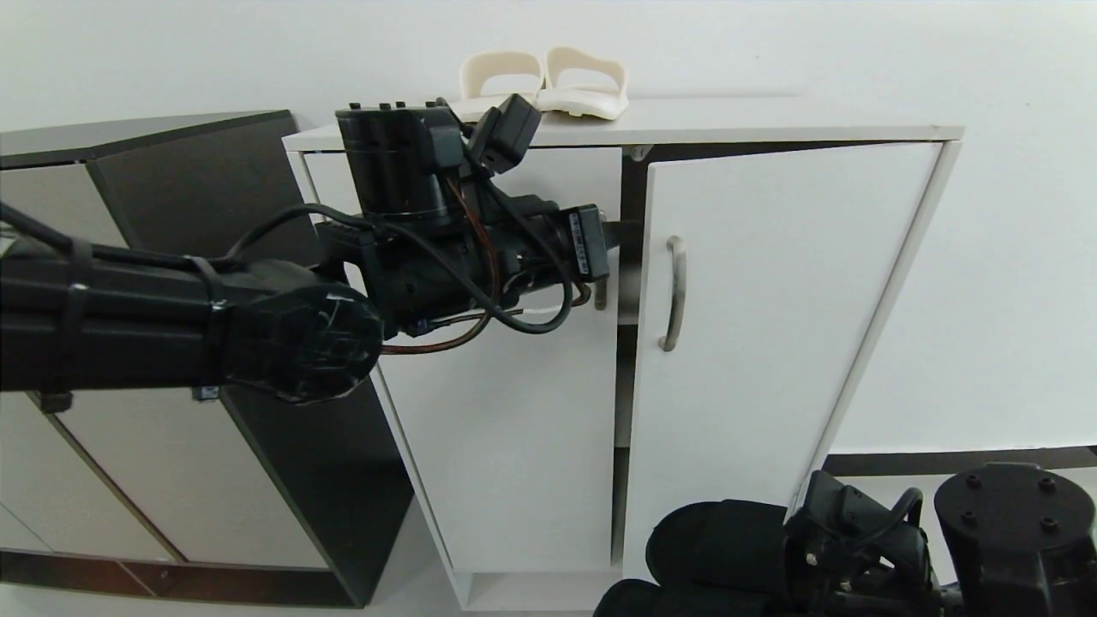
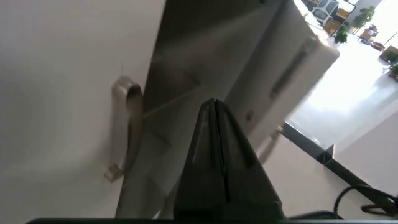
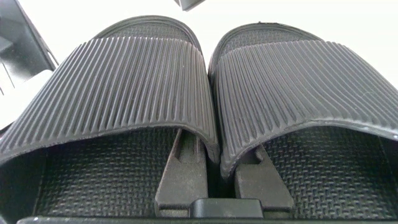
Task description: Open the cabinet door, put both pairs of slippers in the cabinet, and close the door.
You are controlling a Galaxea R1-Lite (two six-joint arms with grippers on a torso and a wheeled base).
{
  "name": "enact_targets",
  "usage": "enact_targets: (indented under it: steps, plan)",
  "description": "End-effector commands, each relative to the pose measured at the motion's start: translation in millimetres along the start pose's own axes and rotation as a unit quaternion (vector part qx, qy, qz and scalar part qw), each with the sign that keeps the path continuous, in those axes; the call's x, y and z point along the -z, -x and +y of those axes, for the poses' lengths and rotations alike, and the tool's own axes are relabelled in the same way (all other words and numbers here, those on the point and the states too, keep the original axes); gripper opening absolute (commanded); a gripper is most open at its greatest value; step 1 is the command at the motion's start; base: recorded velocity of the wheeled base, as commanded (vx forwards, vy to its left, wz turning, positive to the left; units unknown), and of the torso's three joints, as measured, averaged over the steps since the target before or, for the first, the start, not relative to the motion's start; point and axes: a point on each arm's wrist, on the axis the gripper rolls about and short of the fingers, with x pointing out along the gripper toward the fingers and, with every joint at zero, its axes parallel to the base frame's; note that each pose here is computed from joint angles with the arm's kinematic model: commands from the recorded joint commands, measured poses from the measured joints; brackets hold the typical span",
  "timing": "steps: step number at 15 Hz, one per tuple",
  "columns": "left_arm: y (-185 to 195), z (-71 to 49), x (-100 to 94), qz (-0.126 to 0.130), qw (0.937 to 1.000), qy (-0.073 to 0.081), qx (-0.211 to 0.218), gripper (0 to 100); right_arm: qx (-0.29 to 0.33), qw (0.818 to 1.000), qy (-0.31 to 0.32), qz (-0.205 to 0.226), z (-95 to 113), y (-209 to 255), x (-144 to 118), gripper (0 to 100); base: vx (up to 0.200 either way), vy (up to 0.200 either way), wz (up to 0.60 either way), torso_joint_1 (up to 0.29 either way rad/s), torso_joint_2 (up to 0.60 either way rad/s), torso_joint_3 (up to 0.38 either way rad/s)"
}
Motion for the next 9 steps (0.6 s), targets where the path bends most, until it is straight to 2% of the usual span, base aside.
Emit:
enact_targets:
  steps: [1,4,7,9]
  plan:
    - [-17.4,6.6,9.6,0.008,1.0,0.003,0.001,0,0.0,1.0,0.001,0.0,0.2,-0.4,-0.5,0,0.0,0.0,0.0,0.0,0.0,0.0]
    - [-18.8,6.3,9.1,0.019,0.9998,0.007,-0.001,0,-0.006,1.0,0.002,0.006,2.8,-3.3,0.7,0,0.0,0.0,0.0,0.0,0.0,0.0]
    - [-19.2,6.6,7.1,0.017,0.9998,0.006,-0.002,0,-0.007,1.0,0.0,0.012,3.1,-6.3,1.8,0,0.0,0.0,0.0,0.0,0.0,0.0]
    - [-20.3,-0.5,8.4,0.019,0.9998,0.006,0.006,0,-0.019,1.0,0.004,0.019,8.9,-6.7,4.4,0,-0.2,0.0,0.0,0.0,0.0,0.002]
